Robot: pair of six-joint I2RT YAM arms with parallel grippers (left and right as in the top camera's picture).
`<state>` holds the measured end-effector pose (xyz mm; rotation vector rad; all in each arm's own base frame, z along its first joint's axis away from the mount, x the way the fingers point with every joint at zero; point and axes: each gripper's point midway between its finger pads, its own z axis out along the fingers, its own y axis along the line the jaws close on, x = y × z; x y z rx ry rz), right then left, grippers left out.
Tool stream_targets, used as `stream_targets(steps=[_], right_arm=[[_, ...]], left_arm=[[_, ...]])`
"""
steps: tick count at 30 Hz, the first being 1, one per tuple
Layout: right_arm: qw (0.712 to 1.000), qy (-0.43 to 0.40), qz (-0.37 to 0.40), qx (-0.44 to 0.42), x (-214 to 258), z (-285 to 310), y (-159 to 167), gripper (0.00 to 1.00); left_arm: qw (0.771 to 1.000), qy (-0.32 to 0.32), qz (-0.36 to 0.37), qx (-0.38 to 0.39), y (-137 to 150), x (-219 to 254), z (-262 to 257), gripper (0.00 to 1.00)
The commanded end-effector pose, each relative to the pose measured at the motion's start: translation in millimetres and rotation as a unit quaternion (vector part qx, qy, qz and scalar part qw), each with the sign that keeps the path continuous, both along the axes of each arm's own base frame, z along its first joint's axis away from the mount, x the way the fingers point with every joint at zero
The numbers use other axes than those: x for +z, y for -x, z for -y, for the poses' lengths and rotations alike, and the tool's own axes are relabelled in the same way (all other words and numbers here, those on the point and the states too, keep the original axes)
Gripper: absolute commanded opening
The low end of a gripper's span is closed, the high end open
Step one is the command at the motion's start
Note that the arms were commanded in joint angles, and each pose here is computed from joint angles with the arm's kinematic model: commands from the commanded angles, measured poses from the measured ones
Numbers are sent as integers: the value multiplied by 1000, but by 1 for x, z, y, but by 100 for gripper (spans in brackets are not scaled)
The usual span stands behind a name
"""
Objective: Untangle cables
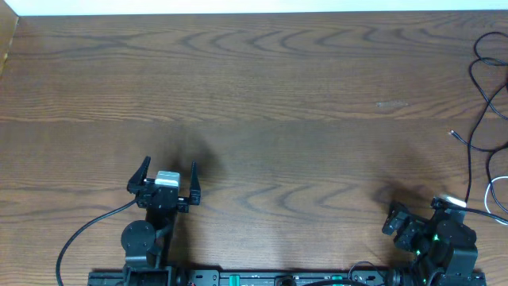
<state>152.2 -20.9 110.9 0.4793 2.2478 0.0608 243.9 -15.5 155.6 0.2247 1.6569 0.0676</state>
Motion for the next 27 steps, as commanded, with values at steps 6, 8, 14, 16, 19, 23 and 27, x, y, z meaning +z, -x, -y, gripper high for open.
stream_targets(steps=[6,8,14,16,19,23,27], right_arm=[[1000,0,0,-4,0,1,0,99],[1000,0,0,-4,0,1,0,99],[1000,0,0,-4,0,1,0,99],[1000,0,0,-4,0,1,0,99],[1000,0,0,-4,0,1,0,99],[1000,0,0,-4,0,1,0,99],[1000,0,0,-4,0,1,0,99]], left_arm=[[998,46,-25,15,0,-16,-3,98],[997,68,-27,25,0,-17,-5,98],[988,143,-32,40,0,-17,-8,98],[989,142,-32,42,0,-17,-8,98],[988,141,-32,50,0,-18,-11,98],[988,140,-30,56,0,-17,-13,98],[988,140,-32,56,0,-18,-13,98]])
